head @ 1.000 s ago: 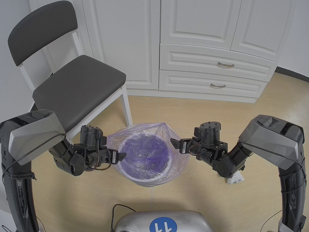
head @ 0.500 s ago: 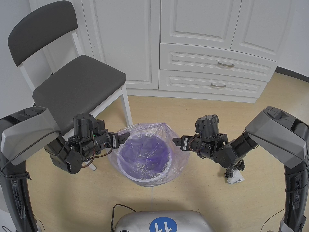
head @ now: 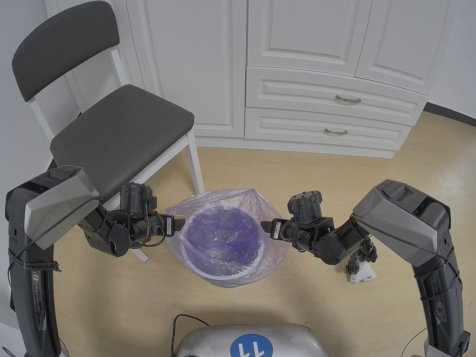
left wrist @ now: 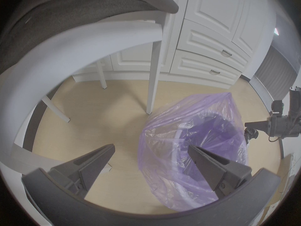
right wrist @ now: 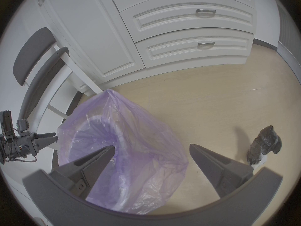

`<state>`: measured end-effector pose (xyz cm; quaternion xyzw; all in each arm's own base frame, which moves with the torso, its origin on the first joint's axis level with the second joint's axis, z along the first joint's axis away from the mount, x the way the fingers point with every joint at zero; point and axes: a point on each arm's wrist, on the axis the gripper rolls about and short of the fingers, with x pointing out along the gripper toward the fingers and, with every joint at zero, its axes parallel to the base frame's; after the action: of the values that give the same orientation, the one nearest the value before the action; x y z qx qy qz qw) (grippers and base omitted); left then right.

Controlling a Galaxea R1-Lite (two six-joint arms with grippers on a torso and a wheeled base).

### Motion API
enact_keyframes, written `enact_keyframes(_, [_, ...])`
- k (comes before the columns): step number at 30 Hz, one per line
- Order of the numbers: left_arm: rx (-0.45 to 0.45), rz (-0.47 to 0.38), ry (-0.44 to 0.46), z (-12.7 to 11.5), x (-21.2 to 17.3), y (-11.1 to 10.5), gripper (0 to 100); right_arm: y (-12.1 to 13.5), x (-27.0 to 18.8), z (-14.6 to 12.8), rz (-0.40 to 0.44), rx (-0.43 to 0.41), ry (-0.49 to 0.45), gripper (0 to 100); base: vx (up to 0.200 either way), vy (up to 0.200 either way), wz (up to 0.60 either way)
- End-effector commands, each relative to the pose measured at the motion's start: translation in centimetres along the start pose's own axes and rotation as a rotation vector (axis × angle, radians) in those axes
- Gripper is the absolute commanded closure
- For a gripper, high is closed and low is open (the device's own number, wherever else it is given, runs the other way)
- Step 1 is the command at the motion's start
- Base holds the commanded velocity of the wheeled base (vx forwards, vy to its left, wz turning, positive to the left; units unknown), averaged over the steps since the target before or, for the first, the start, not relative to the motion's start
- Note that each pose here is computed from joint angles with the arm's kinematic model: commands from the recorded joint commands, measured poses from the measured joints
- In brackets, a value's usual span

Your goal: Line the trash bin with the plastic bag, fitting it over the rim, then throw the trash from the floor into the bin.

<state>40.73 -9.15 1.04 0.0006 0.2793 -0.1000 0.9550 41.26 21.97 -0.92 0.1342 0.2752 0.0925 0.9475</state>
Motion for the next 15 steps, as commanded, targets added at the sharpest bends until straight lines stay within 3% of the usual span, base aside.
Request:
enact_keyframes(1, [0.012,0.005,0.031,-1.1,0.9,0.3,0,-0.8,2.0,-2.3,-0.004,0.001,0.005,0,0.000,0.000,0.00])
enact_keyframes(8, [0.016,0.017,0.035,-1.8,2.4,0.4,0,-1.5,3.0,-1.4,0.014,0.050,-0.077,0,0.000,0.000,0.00])
enact_keyframes(15, [-0.002,0.031,0.002,-1.1,3.2,1.0,0,-2.3,4.2,-0.6,0.013,0.108,-0.119,0,0.000,0.000,0.00])
